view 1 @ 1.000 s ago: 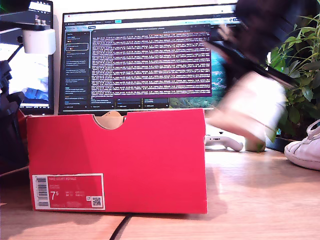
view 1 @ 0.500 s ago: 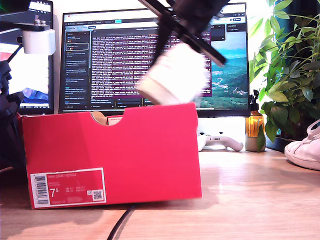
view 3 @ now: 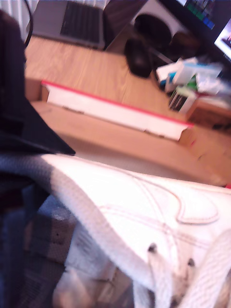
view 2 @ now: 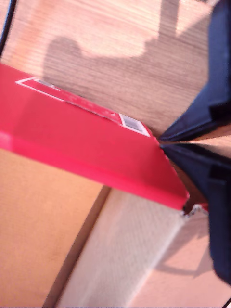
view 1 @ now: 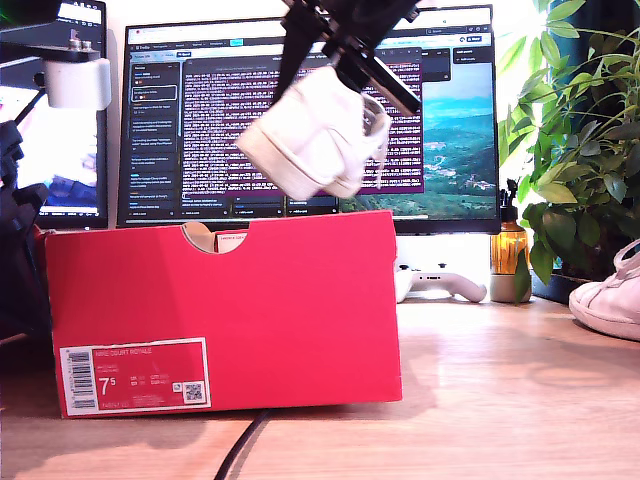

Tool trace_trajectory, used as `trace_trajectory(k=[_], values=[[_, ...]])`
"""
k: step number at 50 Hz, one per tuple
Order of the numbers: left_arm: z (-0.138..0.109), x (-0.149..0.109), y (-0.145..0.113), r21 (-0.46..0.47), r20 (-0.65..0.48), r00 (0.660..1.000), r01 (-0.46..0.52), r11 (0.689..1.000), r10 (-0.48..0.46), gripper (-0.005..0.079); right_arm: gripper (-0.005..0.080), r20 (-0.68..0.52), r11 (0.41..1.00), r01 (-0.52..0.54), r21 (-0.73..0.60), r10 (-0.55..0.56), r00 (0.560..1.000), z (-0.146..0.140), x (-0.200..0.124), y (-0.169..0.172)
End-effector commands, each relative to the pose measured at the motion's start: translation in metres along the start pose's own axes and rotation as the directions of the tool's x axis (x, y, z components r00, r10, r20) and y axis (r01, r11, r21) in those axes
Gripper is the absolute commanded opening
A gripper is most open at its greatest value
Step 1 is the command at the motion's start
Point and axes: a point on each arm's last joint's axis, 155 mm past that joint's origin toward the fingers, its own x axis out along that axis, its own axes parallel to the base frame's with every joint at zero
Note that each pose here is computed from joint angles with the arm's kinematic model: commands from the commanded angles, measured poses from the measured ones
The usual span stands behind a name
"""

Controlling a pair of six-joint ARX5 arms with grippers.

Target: Pack the white shoes by picking the first shoe and placing it inside the red shoebox, left side, then picking and rotating the second shoe and placing it in the shoebox

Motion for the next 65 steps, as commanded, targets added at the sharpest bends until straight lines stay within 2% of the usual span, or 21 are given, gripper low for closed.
trace_trajectory(k=[1,12,40,45,65], values=[[0.001,0.002,0.0,0.004,0.0,1.0,0.001,1.0,-0.001,-0.0019,-0.0013,0.026,0.998,-0.056,-0.03,0.057,0.998,0.006,0.005,0.026],[0.001,0.002,0.0,0.004,0.0,1.0,0.001,1.0,-0.001,-0.0019,-0.0013,-0.027,0.998,-0.064,-0.03,0.063,0.998,-0.017,0.037,0.03],[0.0,0.002,0.0,0.004,-0.001,1.0,0.0,1.0,0.0,-0.0019,-0.0013,-0.132,1.0,0.007,-0.019,-0.009,0.991,-0.062,0.094,0.0],[0.0,0.002,0.0,0.004,-0.003,1.0,-0.001,1.0,0.001,-0.0019,-0.0013,-0.15,1.0,0.019,-0.016,-0.021,0.988,-0.07,0.1,-0.003],[-0.002,0.002,0.002,0.004,-0.013,1.0,-0.01,1.0,0.01,-0.0019,-0.0005,-0.14,0.998,0.057,-0.015,-0.058,0.988,-0.068,0.1,-0.012]])
